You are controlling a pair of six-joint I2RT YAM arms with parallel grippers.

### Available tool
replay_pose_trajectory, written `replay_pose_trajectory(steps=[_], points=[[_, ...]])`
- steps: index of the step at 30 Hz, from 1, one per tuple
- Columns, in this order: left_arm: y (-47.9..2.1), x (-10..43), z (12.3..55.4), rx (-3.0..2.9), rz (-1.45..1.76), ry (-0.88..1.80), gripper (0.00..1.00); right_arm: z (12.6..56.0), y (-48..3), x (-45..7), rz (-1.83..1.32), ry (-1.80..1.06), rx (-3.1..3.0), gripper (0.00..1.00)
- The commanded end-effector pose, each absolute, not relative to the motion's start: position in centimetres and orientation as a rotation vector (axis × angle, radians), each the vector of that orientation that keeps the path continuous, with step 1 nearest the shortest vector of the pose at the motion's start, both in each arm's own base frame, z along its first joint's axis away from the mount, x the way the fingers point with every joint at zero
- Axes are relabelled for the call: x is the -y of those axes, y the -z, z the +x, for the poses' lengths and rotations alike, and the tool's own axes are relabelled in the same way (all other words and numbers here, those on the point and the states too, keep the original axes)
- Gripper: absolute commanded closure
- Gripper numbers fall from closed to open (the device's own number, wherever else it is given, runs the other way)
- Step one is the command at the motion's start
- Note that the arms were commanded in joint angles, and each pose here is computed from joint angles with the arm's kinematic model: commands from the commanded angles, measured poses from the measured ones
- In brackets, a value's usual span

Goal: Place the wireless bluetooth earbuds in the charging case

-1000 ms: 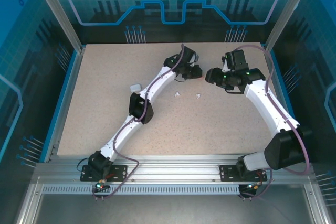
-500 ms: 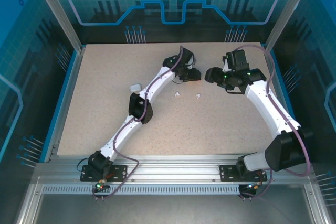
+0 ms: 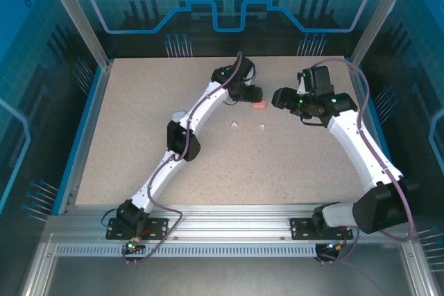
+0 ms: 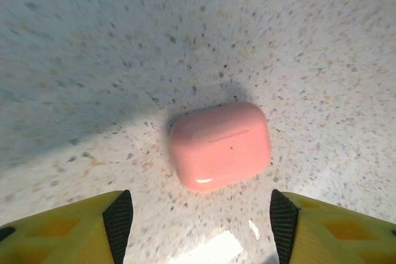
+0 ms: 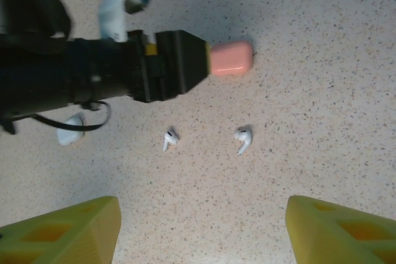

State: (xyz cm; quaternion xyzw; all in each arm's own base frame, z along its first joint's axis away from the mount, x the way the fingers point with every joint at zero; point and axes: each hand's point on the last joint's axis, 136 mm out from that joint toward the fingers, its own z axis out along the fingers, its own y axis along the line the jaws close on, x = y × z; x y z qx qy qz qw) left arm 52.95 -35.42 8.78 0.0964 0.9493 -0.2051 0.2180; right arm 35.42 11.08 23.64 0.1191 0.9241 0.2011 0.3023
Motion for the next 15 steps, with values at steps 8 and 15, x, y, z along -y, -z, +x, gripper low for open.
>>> replay_pose_trajectory(steps=[8,15], points=[[-25.5,28.3,52.5,-2.374,0.222,0.340,0.36,36.0,-24.4,-13.8,0.247,-0.471,-2.455,0.27],[-29.6,29.1,48.8,-2.359,0.324,0.454,0.37,36.9,-23.8,-16.3,0.203,-0.455,-2.479,0.27]])
